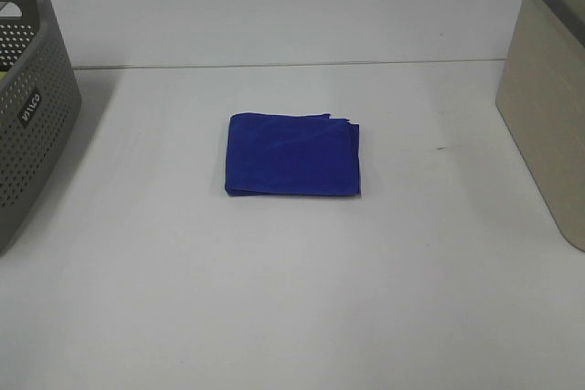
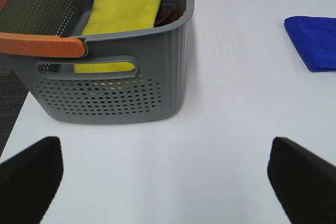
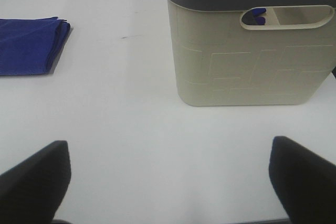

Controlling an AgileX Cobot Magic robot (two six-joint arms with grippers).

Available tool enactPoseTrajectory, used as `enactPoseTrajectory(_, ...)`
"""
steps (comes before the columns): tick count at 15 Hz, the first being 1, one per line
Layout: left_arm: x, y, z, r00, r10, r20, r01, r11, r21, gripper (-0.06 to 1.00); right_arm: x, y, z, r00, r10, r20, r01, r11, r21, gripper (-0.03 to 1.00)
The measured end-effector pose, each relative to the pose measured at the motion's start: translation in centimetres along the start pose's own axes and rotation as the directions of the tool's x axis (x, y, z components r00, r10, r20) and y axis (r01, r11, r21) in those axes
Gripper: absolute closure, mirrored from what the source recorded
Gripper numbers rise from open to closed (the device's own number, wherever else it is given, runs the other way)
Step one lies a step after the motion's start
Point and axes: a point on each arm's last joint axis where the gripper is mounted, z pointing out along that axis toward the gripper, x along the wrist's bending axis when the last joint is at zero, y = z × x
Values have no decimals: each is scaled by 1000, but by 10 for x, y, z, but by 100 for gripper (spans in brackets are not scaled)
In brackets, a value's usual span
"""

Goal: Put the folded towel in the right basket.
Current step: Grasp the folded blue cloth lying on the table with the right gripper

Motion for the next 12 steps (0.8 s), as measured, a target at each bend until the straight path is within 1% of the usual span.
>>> enactPoseTrajectory(5,0,0,0,1000,0,0,0,1000,0,-4,0,0,0,1000,0,-1,0,1000,0,-1)
enactPoseTrajectory(6,0,0,0,1000,0,0,0,1000,0,-4,1,4,0,1000,12,-8,-12,1000,15,-1)
enactPoseTrajectory(7,0,0,0,1000,0,0,0,1000,0,-4,3,18,1,998,51,-26,-49,998,49,-1)
enactPoseTrajectory(8,0,0,0,1000,0,0,0,1000,0,-4,6,44,5,994,99,-47,-93,990,106,-1)
enactPoseTrajectory(9,0,0,0,1000,0,0,0,1000,0,-4,8,73,13,989,133,-60,-122,978,167,-1)
enactPoseTrajectory(10,0,0,0,1000,0,0,0,1000,0,-4,9,88,20,988,143,-61,-128,970,205,-1)
enactPoseTrajectory(12,0,0,0,1000,0,0,0,1000,0,-4,11,151,51,983,168,-68,-141,944,298,-1)
